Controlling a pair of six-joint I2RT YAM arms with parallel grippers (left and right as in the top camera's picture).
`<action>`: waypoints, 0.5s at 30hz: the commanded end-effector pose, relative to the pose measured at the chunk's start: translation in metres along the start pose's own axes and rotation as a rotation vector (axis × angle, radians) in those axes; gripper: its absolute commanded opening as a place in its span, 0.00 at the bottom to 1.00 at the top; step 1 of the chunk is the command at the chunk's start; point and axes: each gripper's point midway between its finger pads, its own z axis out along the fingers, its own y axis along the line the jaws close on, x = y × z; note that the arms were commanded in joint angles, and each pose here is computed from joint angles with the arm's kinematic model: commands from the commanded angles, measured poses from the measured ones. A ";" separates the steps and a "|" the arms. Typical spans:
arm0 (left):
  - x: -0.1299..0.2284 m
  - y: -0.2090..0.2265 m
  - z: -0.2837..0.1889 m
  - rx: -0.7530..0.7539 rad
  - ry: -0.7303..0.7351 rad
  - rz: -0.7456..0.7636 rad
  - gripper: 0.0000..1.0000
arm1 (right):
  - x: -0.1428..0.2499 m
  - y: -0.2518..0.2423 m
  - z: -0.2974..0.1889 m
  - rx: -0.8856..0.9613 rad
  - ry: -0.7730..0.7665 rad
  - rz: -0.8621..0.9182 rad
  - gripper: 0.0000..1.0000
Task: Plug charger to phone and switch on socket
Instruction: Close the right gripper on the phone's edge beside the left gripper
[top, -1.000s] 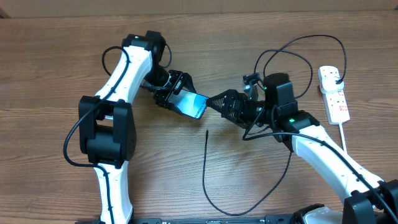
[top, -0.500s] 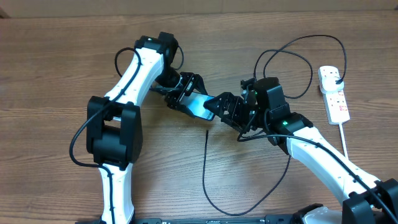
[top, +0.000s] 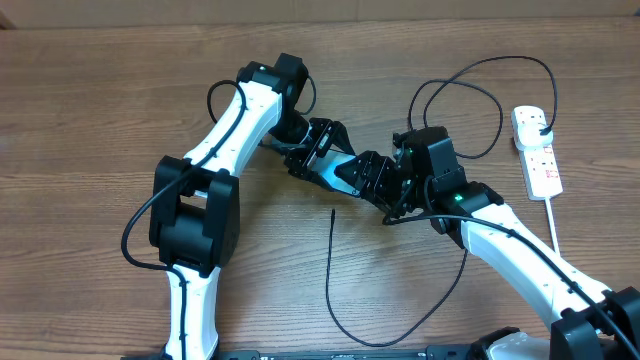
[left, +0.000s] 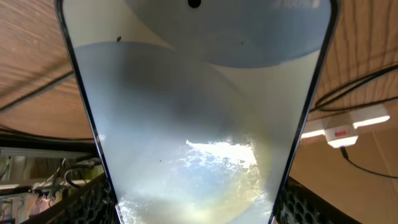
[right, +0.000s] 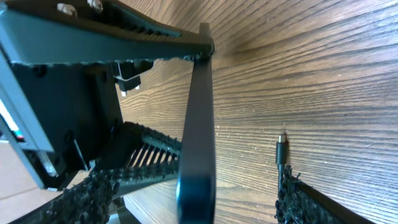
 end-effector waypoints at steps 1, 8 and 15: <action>0.018 -0.009 -0.003 0.029 0.062 0.014 0.04 | -0.007 0.002 0.002 0.012 -0.027 -0.011 0.84; 0.025 -0.009 0.004 0.015 0.069 0.029 0.04 | -0.010 -0.002 0.002 0.031 -0.050 -0.009 0.76; 0.026 -0.010 0.005 0.018 0.068 0.036 0.04 | -0.011 -0.002 0.002 0.032 -0.052 -0.009 0.58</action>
